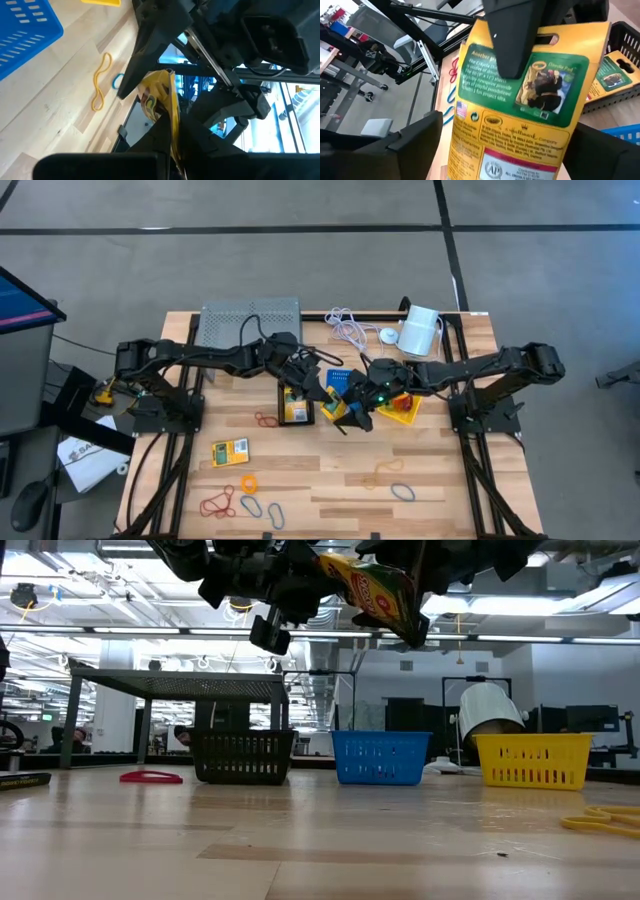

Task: Pick & Place Office Desk Supplies
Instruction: Put the crayon box into the black basket

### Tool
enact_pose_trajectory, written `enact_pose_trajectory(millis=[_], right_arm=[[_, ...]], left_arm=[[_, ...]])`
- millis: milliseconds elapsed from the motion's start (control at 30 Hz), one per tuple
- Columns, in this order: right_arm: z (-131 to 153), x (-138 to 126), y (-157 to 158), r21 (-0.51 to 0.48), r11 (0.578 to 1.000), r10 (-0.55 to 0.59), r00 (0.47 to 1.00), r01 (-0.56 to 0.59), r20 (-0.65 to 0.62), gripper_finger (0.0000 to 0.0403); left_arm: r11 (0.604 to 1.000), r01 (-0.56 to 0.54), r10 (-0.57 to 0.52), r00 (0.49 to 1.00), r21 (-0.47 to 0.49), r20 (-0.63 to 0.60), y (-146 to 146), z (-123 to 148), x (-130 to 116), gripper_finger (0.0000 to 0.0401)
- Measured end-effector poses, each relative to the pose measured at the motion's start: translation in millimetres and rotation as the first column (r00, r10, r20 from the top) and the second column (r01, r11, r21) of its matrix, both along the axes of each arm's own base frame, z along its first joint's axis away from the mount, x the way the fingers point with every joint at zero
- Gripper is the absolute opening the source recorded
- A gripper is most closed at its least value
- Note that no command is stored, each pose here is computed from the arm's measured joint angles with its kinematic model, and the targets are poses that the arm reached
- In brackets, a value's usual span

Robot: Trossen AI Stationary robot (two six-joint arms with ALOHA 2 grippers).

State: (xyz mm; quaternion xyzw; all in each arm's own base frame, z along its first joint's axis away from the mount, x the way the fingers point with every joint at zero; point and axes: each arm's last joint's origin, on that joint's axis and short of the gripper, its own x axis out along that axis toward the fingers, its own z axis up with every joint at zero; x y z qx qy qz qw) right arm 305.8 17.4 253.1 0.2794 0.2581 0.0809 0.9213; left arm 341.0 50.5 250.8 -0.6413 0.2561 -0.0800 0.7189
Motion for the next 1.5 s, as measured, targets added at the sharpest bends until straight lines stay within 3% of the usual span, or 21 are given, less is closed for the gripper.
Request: enact_pose_trajectory(millis=[300,567,767,867,1133,1500], right_arm=[[33,-28,-17,-0.006,0.999,-0.054,0.997,0.054,0.059,0.0351],[69,-70,-30,-0.018,0.991,-0.129,0.980,0.133,0.152,0.0351],[82,-86,-32,-0.031,0.980,-0.186,0.961,0.196,0.205,0.0351],[83,-88,-31,-0.029,0.980,-0.188,0.960,0.199,0.209,0.0351],[76,-82,-28,0.008,0.981,-0.194,0.969,0.195,0.155,0.0351],[70,-76,-16,0.022,0.989,-0.149,0.982,0.147,0.118,0.0351]], left_arm=[[0.997,0.019,-0.022,0.999,0.075,0.038,21,13,-17,0.0019],[0.970,-0.022,0.068,0.980,0.240,-0.185,34,21,-69,0.0019],[0.893,-0.018,0.210,0.900,0.449,-0.381,33,16,-98,0.0012],[0.860,0.000,0.224,0.898,0.510,-0.379,27,16,-97,0.0007],[0.833,0.104,0.164,0.892,0.544,-0.422,8,4,-83,0.0009],[0.835,0.252,0.028,0.868,0.489,-0.496,-2,-20,-69,0.0018]])
